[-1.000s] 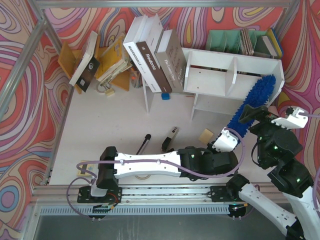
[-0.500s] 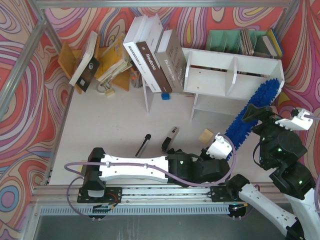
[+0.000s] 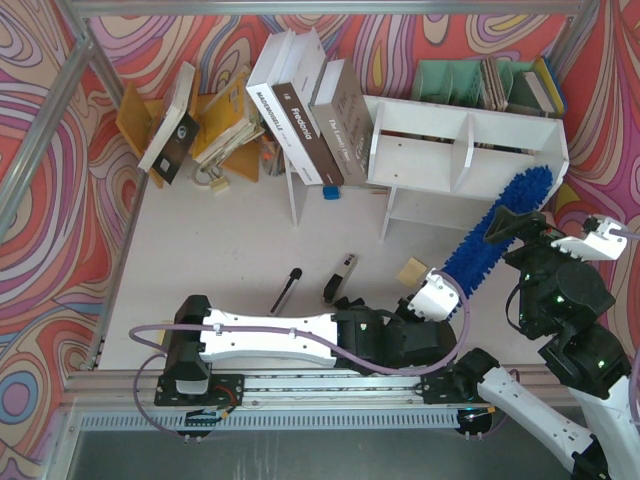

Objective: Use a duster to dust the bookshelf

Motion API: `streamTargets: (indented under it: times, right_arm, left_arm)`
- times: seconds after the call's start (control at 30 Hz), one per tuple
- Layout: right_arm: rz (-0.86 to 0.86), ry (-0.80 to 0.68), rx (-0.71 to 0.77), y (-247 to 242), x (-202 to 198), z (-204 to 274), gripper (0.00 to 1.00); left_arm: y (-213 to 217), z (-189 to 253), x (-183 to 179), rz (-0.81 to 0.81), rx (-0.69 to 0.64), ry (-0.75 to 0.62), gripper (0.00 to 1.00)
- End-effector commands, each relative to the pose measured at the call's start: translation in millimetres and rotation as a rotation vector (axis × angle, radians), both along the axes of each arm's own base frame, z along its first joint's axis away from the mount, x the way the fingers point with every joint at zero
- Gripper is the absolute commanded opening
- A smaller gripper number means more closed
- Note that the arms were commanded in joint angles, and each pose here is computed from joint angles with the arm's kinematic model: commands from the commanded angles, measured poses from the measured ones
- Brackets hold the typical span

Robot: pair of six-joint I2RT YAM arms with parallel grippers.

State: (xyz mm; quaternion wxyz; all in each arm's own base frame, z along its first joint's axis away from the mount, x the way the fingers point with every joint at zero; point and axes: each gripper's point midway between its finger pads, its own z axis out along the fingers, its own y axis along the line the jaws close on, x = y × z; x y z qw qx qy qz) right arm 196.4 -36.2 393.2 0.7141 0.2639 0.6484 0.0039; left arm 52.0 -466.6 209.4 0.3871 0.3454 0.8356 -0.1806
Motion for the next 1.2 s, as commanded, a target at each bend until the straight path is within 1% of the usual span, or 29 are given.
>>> streamTargets:
  times: [0.0,0.27,0.37,0.57,0.83,1.0,1.1,1.17]
  right_arm:
    - [-0.023,-0.037,0.031,-5,-3,13,0.84]
    - [-0.039,-0.044,0.023,-9,-7,16,0.85]
    - [-0.043,-0.043,0.021,-10,-7,15,0.84]
    - [-0.042,-0.04,0.019,-10,-7,12,0.84]
    - [-0.04,-0.039,0.021,-9,-7,11,0.84]
    - [-0.037,-0.041,0.022,-9,-6,12,0.85]
    - [-0.033,-0.041,0.023,-8,-6,13,0.85]
    - [-0.033,-0.04,0.021,-8,-5,13,0.85]
  left_arm:
    - [-8,27,19,0.034,-0.085,-0.044,0.0]
    - [-13,61,35,0.045,-0.132,-0.136,0.0]
    - [-14,65,37,0.05,-0.15,-0.148,0.0]
    - [-13,39,35,0.053,-0.113,-0.107,0.0]
    - [-9,-4,31,0.055,-0.015,-0.062,0.0]
    - [-7,4,36,0.072,-0.018,-0.086,0.0]
    - [1,21,47,0.13,-0.038,-0.132,0.0]
    - [8,32,52,0.17,-0.074,-0.151,0.0]
